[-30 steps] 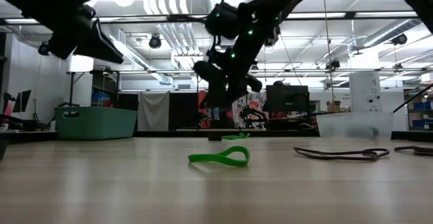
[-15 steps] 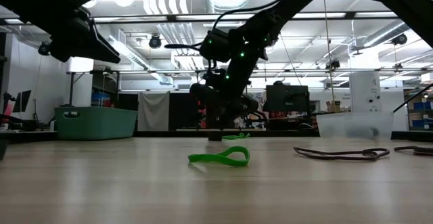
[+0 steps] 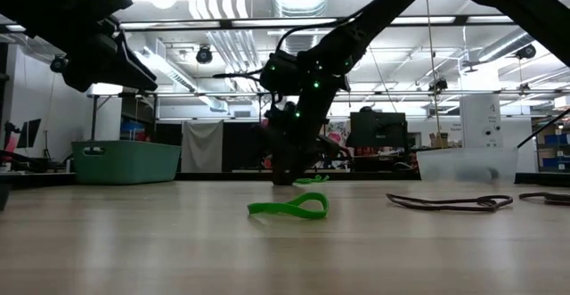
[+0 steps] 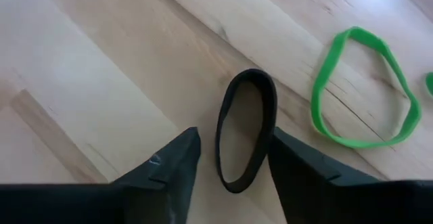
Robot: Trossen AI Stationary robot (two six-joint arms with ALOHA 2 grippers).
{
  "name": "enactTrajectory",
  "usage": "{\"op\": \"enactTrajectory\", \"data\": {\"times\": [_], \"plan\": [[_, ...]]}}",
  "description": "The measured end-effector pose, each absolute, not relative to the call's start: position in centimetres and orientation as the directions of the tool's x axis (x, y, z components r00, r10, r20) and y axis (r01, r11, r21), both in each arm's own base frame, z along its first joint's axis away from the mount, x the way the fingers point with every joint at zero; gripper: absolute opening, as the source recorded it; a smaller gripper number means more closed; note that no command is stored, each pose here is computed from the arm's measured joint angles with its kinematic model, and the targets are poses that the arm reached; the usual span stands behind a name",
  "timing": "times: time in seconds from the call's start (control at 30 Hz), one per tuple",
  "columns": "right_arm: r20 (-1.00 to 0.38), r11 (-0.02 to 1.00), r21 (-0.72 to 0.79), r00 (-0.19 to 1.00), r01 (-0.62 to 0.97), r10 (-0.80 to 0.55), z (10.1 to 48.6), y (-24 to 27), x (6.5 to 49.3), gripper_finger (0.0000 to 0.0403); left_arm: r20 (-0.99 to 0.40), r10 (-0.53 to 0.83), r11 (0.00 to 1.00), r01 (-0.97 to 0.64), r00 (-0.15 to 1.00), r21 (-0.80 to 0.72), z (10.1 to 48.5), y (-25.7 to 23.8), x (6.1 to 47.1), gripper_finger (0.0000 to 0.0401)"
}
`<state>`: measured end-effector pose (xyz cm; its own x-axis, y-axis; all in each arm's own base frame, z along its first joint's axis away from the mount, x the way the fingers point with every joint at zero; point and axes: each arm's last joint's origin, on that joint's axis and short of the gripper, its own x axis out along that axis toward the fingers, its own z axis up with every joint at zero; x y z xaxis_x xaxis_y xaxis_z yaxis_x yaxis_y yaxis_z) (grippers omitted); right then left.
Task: Sort rubber bands into baskets
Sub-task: Put the black rubber band into the transparent bin
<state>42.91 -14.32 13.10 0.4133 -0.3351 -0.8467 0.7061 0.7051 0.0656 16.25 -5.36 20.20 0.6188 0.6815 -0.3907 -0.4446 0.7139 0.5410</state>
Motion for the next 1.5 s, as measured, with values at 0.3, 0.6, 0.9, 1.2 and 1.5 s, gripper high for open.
{"op": "enactTrajectory", "data": {"times": [0.3,0.6,0.9,1.2,1.5], "plan": [[-0.846,0.721,0.042,0.408,0.691,-0.342,13.1,-14.3,42.9,0.005,-0.39,0.681,0.715,-0.446,0.62,0.538,20.2,-5.4,16.3,0.0146],[-0.871,0.733,0.021,0.373,0.679,-0.321,14.2,-13.3,42.3,0.0014,-0.39,0.679,0.717,-0.45,0.622,0.532,20.2,-5.4,16.3,0.0146],[-0.954,0.761,-0.067,0.181,0.645,-0.237,18.0,-11.3,38.8,0.0013,-0.39,0.678,0.721,-0.46,0.623,0.518,20.2,-5.4,16.3,0.0146],[-0.941,0.698,-0.253,-0.003,0.67,-0.338,22.1,-13.7,33.6,0.0013,-0.387,0.675,0.725,-0.467,0.628,0.507,20.3,-5.4,16.4,0.0146],[-0.893,0.397,-0.161,0.039,0.903,-0.449,24.3,-18.9,24.1,0.0013,-0.391,0.669,0.731,-0.465,0.632,0.499,20.3,-5.5,16.4,0.0146]]}}
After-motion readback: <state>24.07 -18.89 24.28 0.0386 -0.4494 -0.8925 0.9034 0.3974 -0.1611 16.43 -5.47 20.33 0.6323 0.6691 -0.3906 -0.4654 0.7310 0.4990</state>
